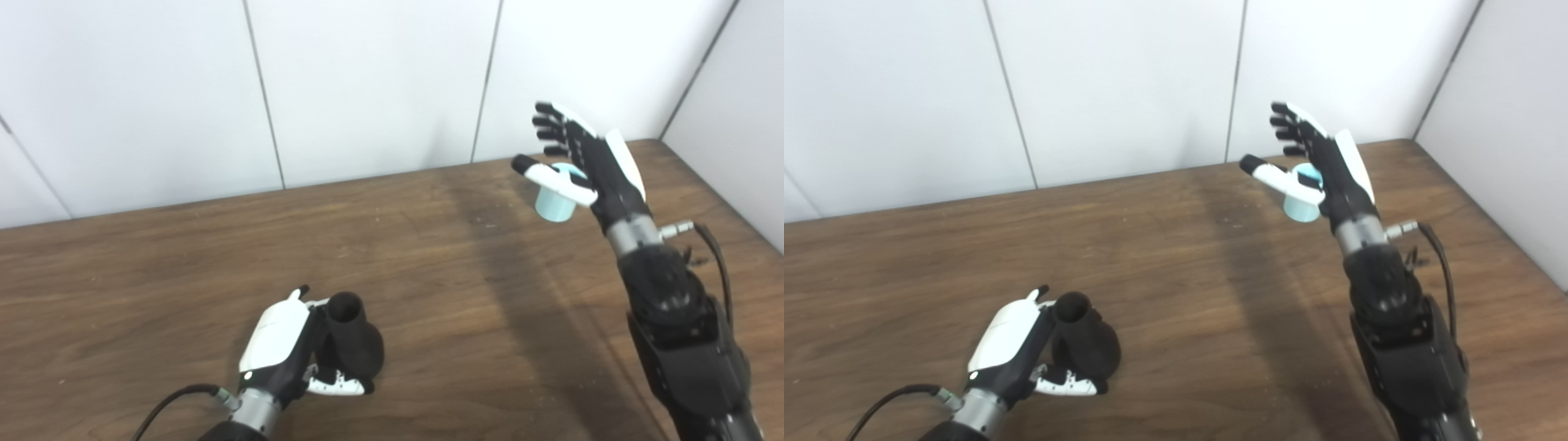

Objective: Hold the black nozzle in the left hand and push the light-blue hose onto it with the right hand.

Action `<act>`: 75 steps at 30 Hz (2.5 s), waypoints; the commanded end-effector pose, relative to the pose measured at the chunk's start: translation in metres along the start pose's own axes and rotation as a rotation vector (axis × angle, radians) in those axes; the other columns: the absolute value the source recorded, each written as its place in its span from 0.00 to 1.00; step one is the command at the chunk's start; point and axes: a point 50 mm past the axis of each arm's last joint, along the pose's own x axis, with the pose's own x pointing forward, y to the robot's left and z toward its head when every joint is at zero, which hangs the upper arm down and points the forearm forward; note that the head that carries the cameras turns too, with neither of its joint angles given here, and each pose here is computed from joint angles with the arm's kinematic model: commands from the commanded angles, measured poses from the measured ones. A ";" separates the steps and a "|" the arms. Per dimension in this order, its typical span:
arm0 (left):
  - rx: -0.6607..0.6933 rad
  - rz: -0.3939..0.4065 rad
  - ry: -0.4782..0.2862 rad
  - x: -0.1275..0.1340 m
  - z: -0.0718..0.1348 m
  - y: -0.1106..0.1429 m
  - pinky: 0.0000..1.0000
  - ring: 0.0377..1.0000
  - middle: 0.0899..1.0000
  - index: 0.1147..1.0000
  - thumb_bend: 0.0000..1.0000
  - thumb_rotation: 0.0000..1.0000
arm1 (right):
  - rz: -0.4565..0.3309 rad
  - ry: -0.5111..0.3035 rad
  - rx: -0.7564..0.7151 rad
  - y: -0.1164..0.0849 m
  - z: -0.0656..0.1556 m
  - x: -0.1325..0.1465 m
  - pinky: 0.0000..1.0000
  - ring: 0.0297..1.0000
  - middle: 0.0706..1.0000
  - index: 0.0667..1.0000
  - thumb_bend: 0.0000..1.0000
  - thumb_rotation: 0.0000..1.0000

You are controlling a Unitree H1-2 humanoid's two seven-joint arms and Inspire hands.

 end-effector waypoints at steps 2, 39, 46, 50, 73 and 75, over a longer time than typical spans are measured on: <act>0.008 -0.158 0.064 -0.014 -0.021 -0.026 1.00 0.72 0.43 0.42 0.52 0.00 | 0.006 -0.039 -0.123 -0.020 0.014 0.029 0.81 0.85 0.84 0.85 0.75 0.45; 0.013 -0.157 0.075 -0.022 -0.038 -0.020 1.00 0.71 0.48 0.39 0.52 0.00 | 0.271 0.260 -0.785 -0.041 -0.035 0.139 0.92 0.93 0.89 0.83 0.95 0.23; 0.022 -0.157 0.078 -0.020 -0.036 -0.018 1.00 0.71 0.47 0.39 0.52 0.00 | 0.289 0.296 -0.795 -0.043 -0.034 0.141 0.79 0.84 0.84 0.82 0.96 0.21; 0.022 -0.157 0.081 -0.020 -0.035 -0.018 1.00 0.71 0.47 0.40 0.52 0.00 | 0.302 0.328 -0.808 -0.045 -0.033 0.144 0.74 0.80 0.81 0.81 0.95 0.17; 0.023 -0.160 0.083 -0.023 -0.034 -0.020 1.00 0.71 0.48 0.39 0.52 0.00 | 0.342 0.372 -0.895 -0.045 -0.045 0.142 0.97 0.85 0.80 0.77 0.95 0.04; 0.026 -0.161 0.082 -0.023 -0.034 -0.021 1.00 0.71 0.47 0.40 0.52 0.00 | 0.344 0.372 -0.900 -0.045 -0.045 0.142 0.95 0.83 0.80 0.76 0.94 0.04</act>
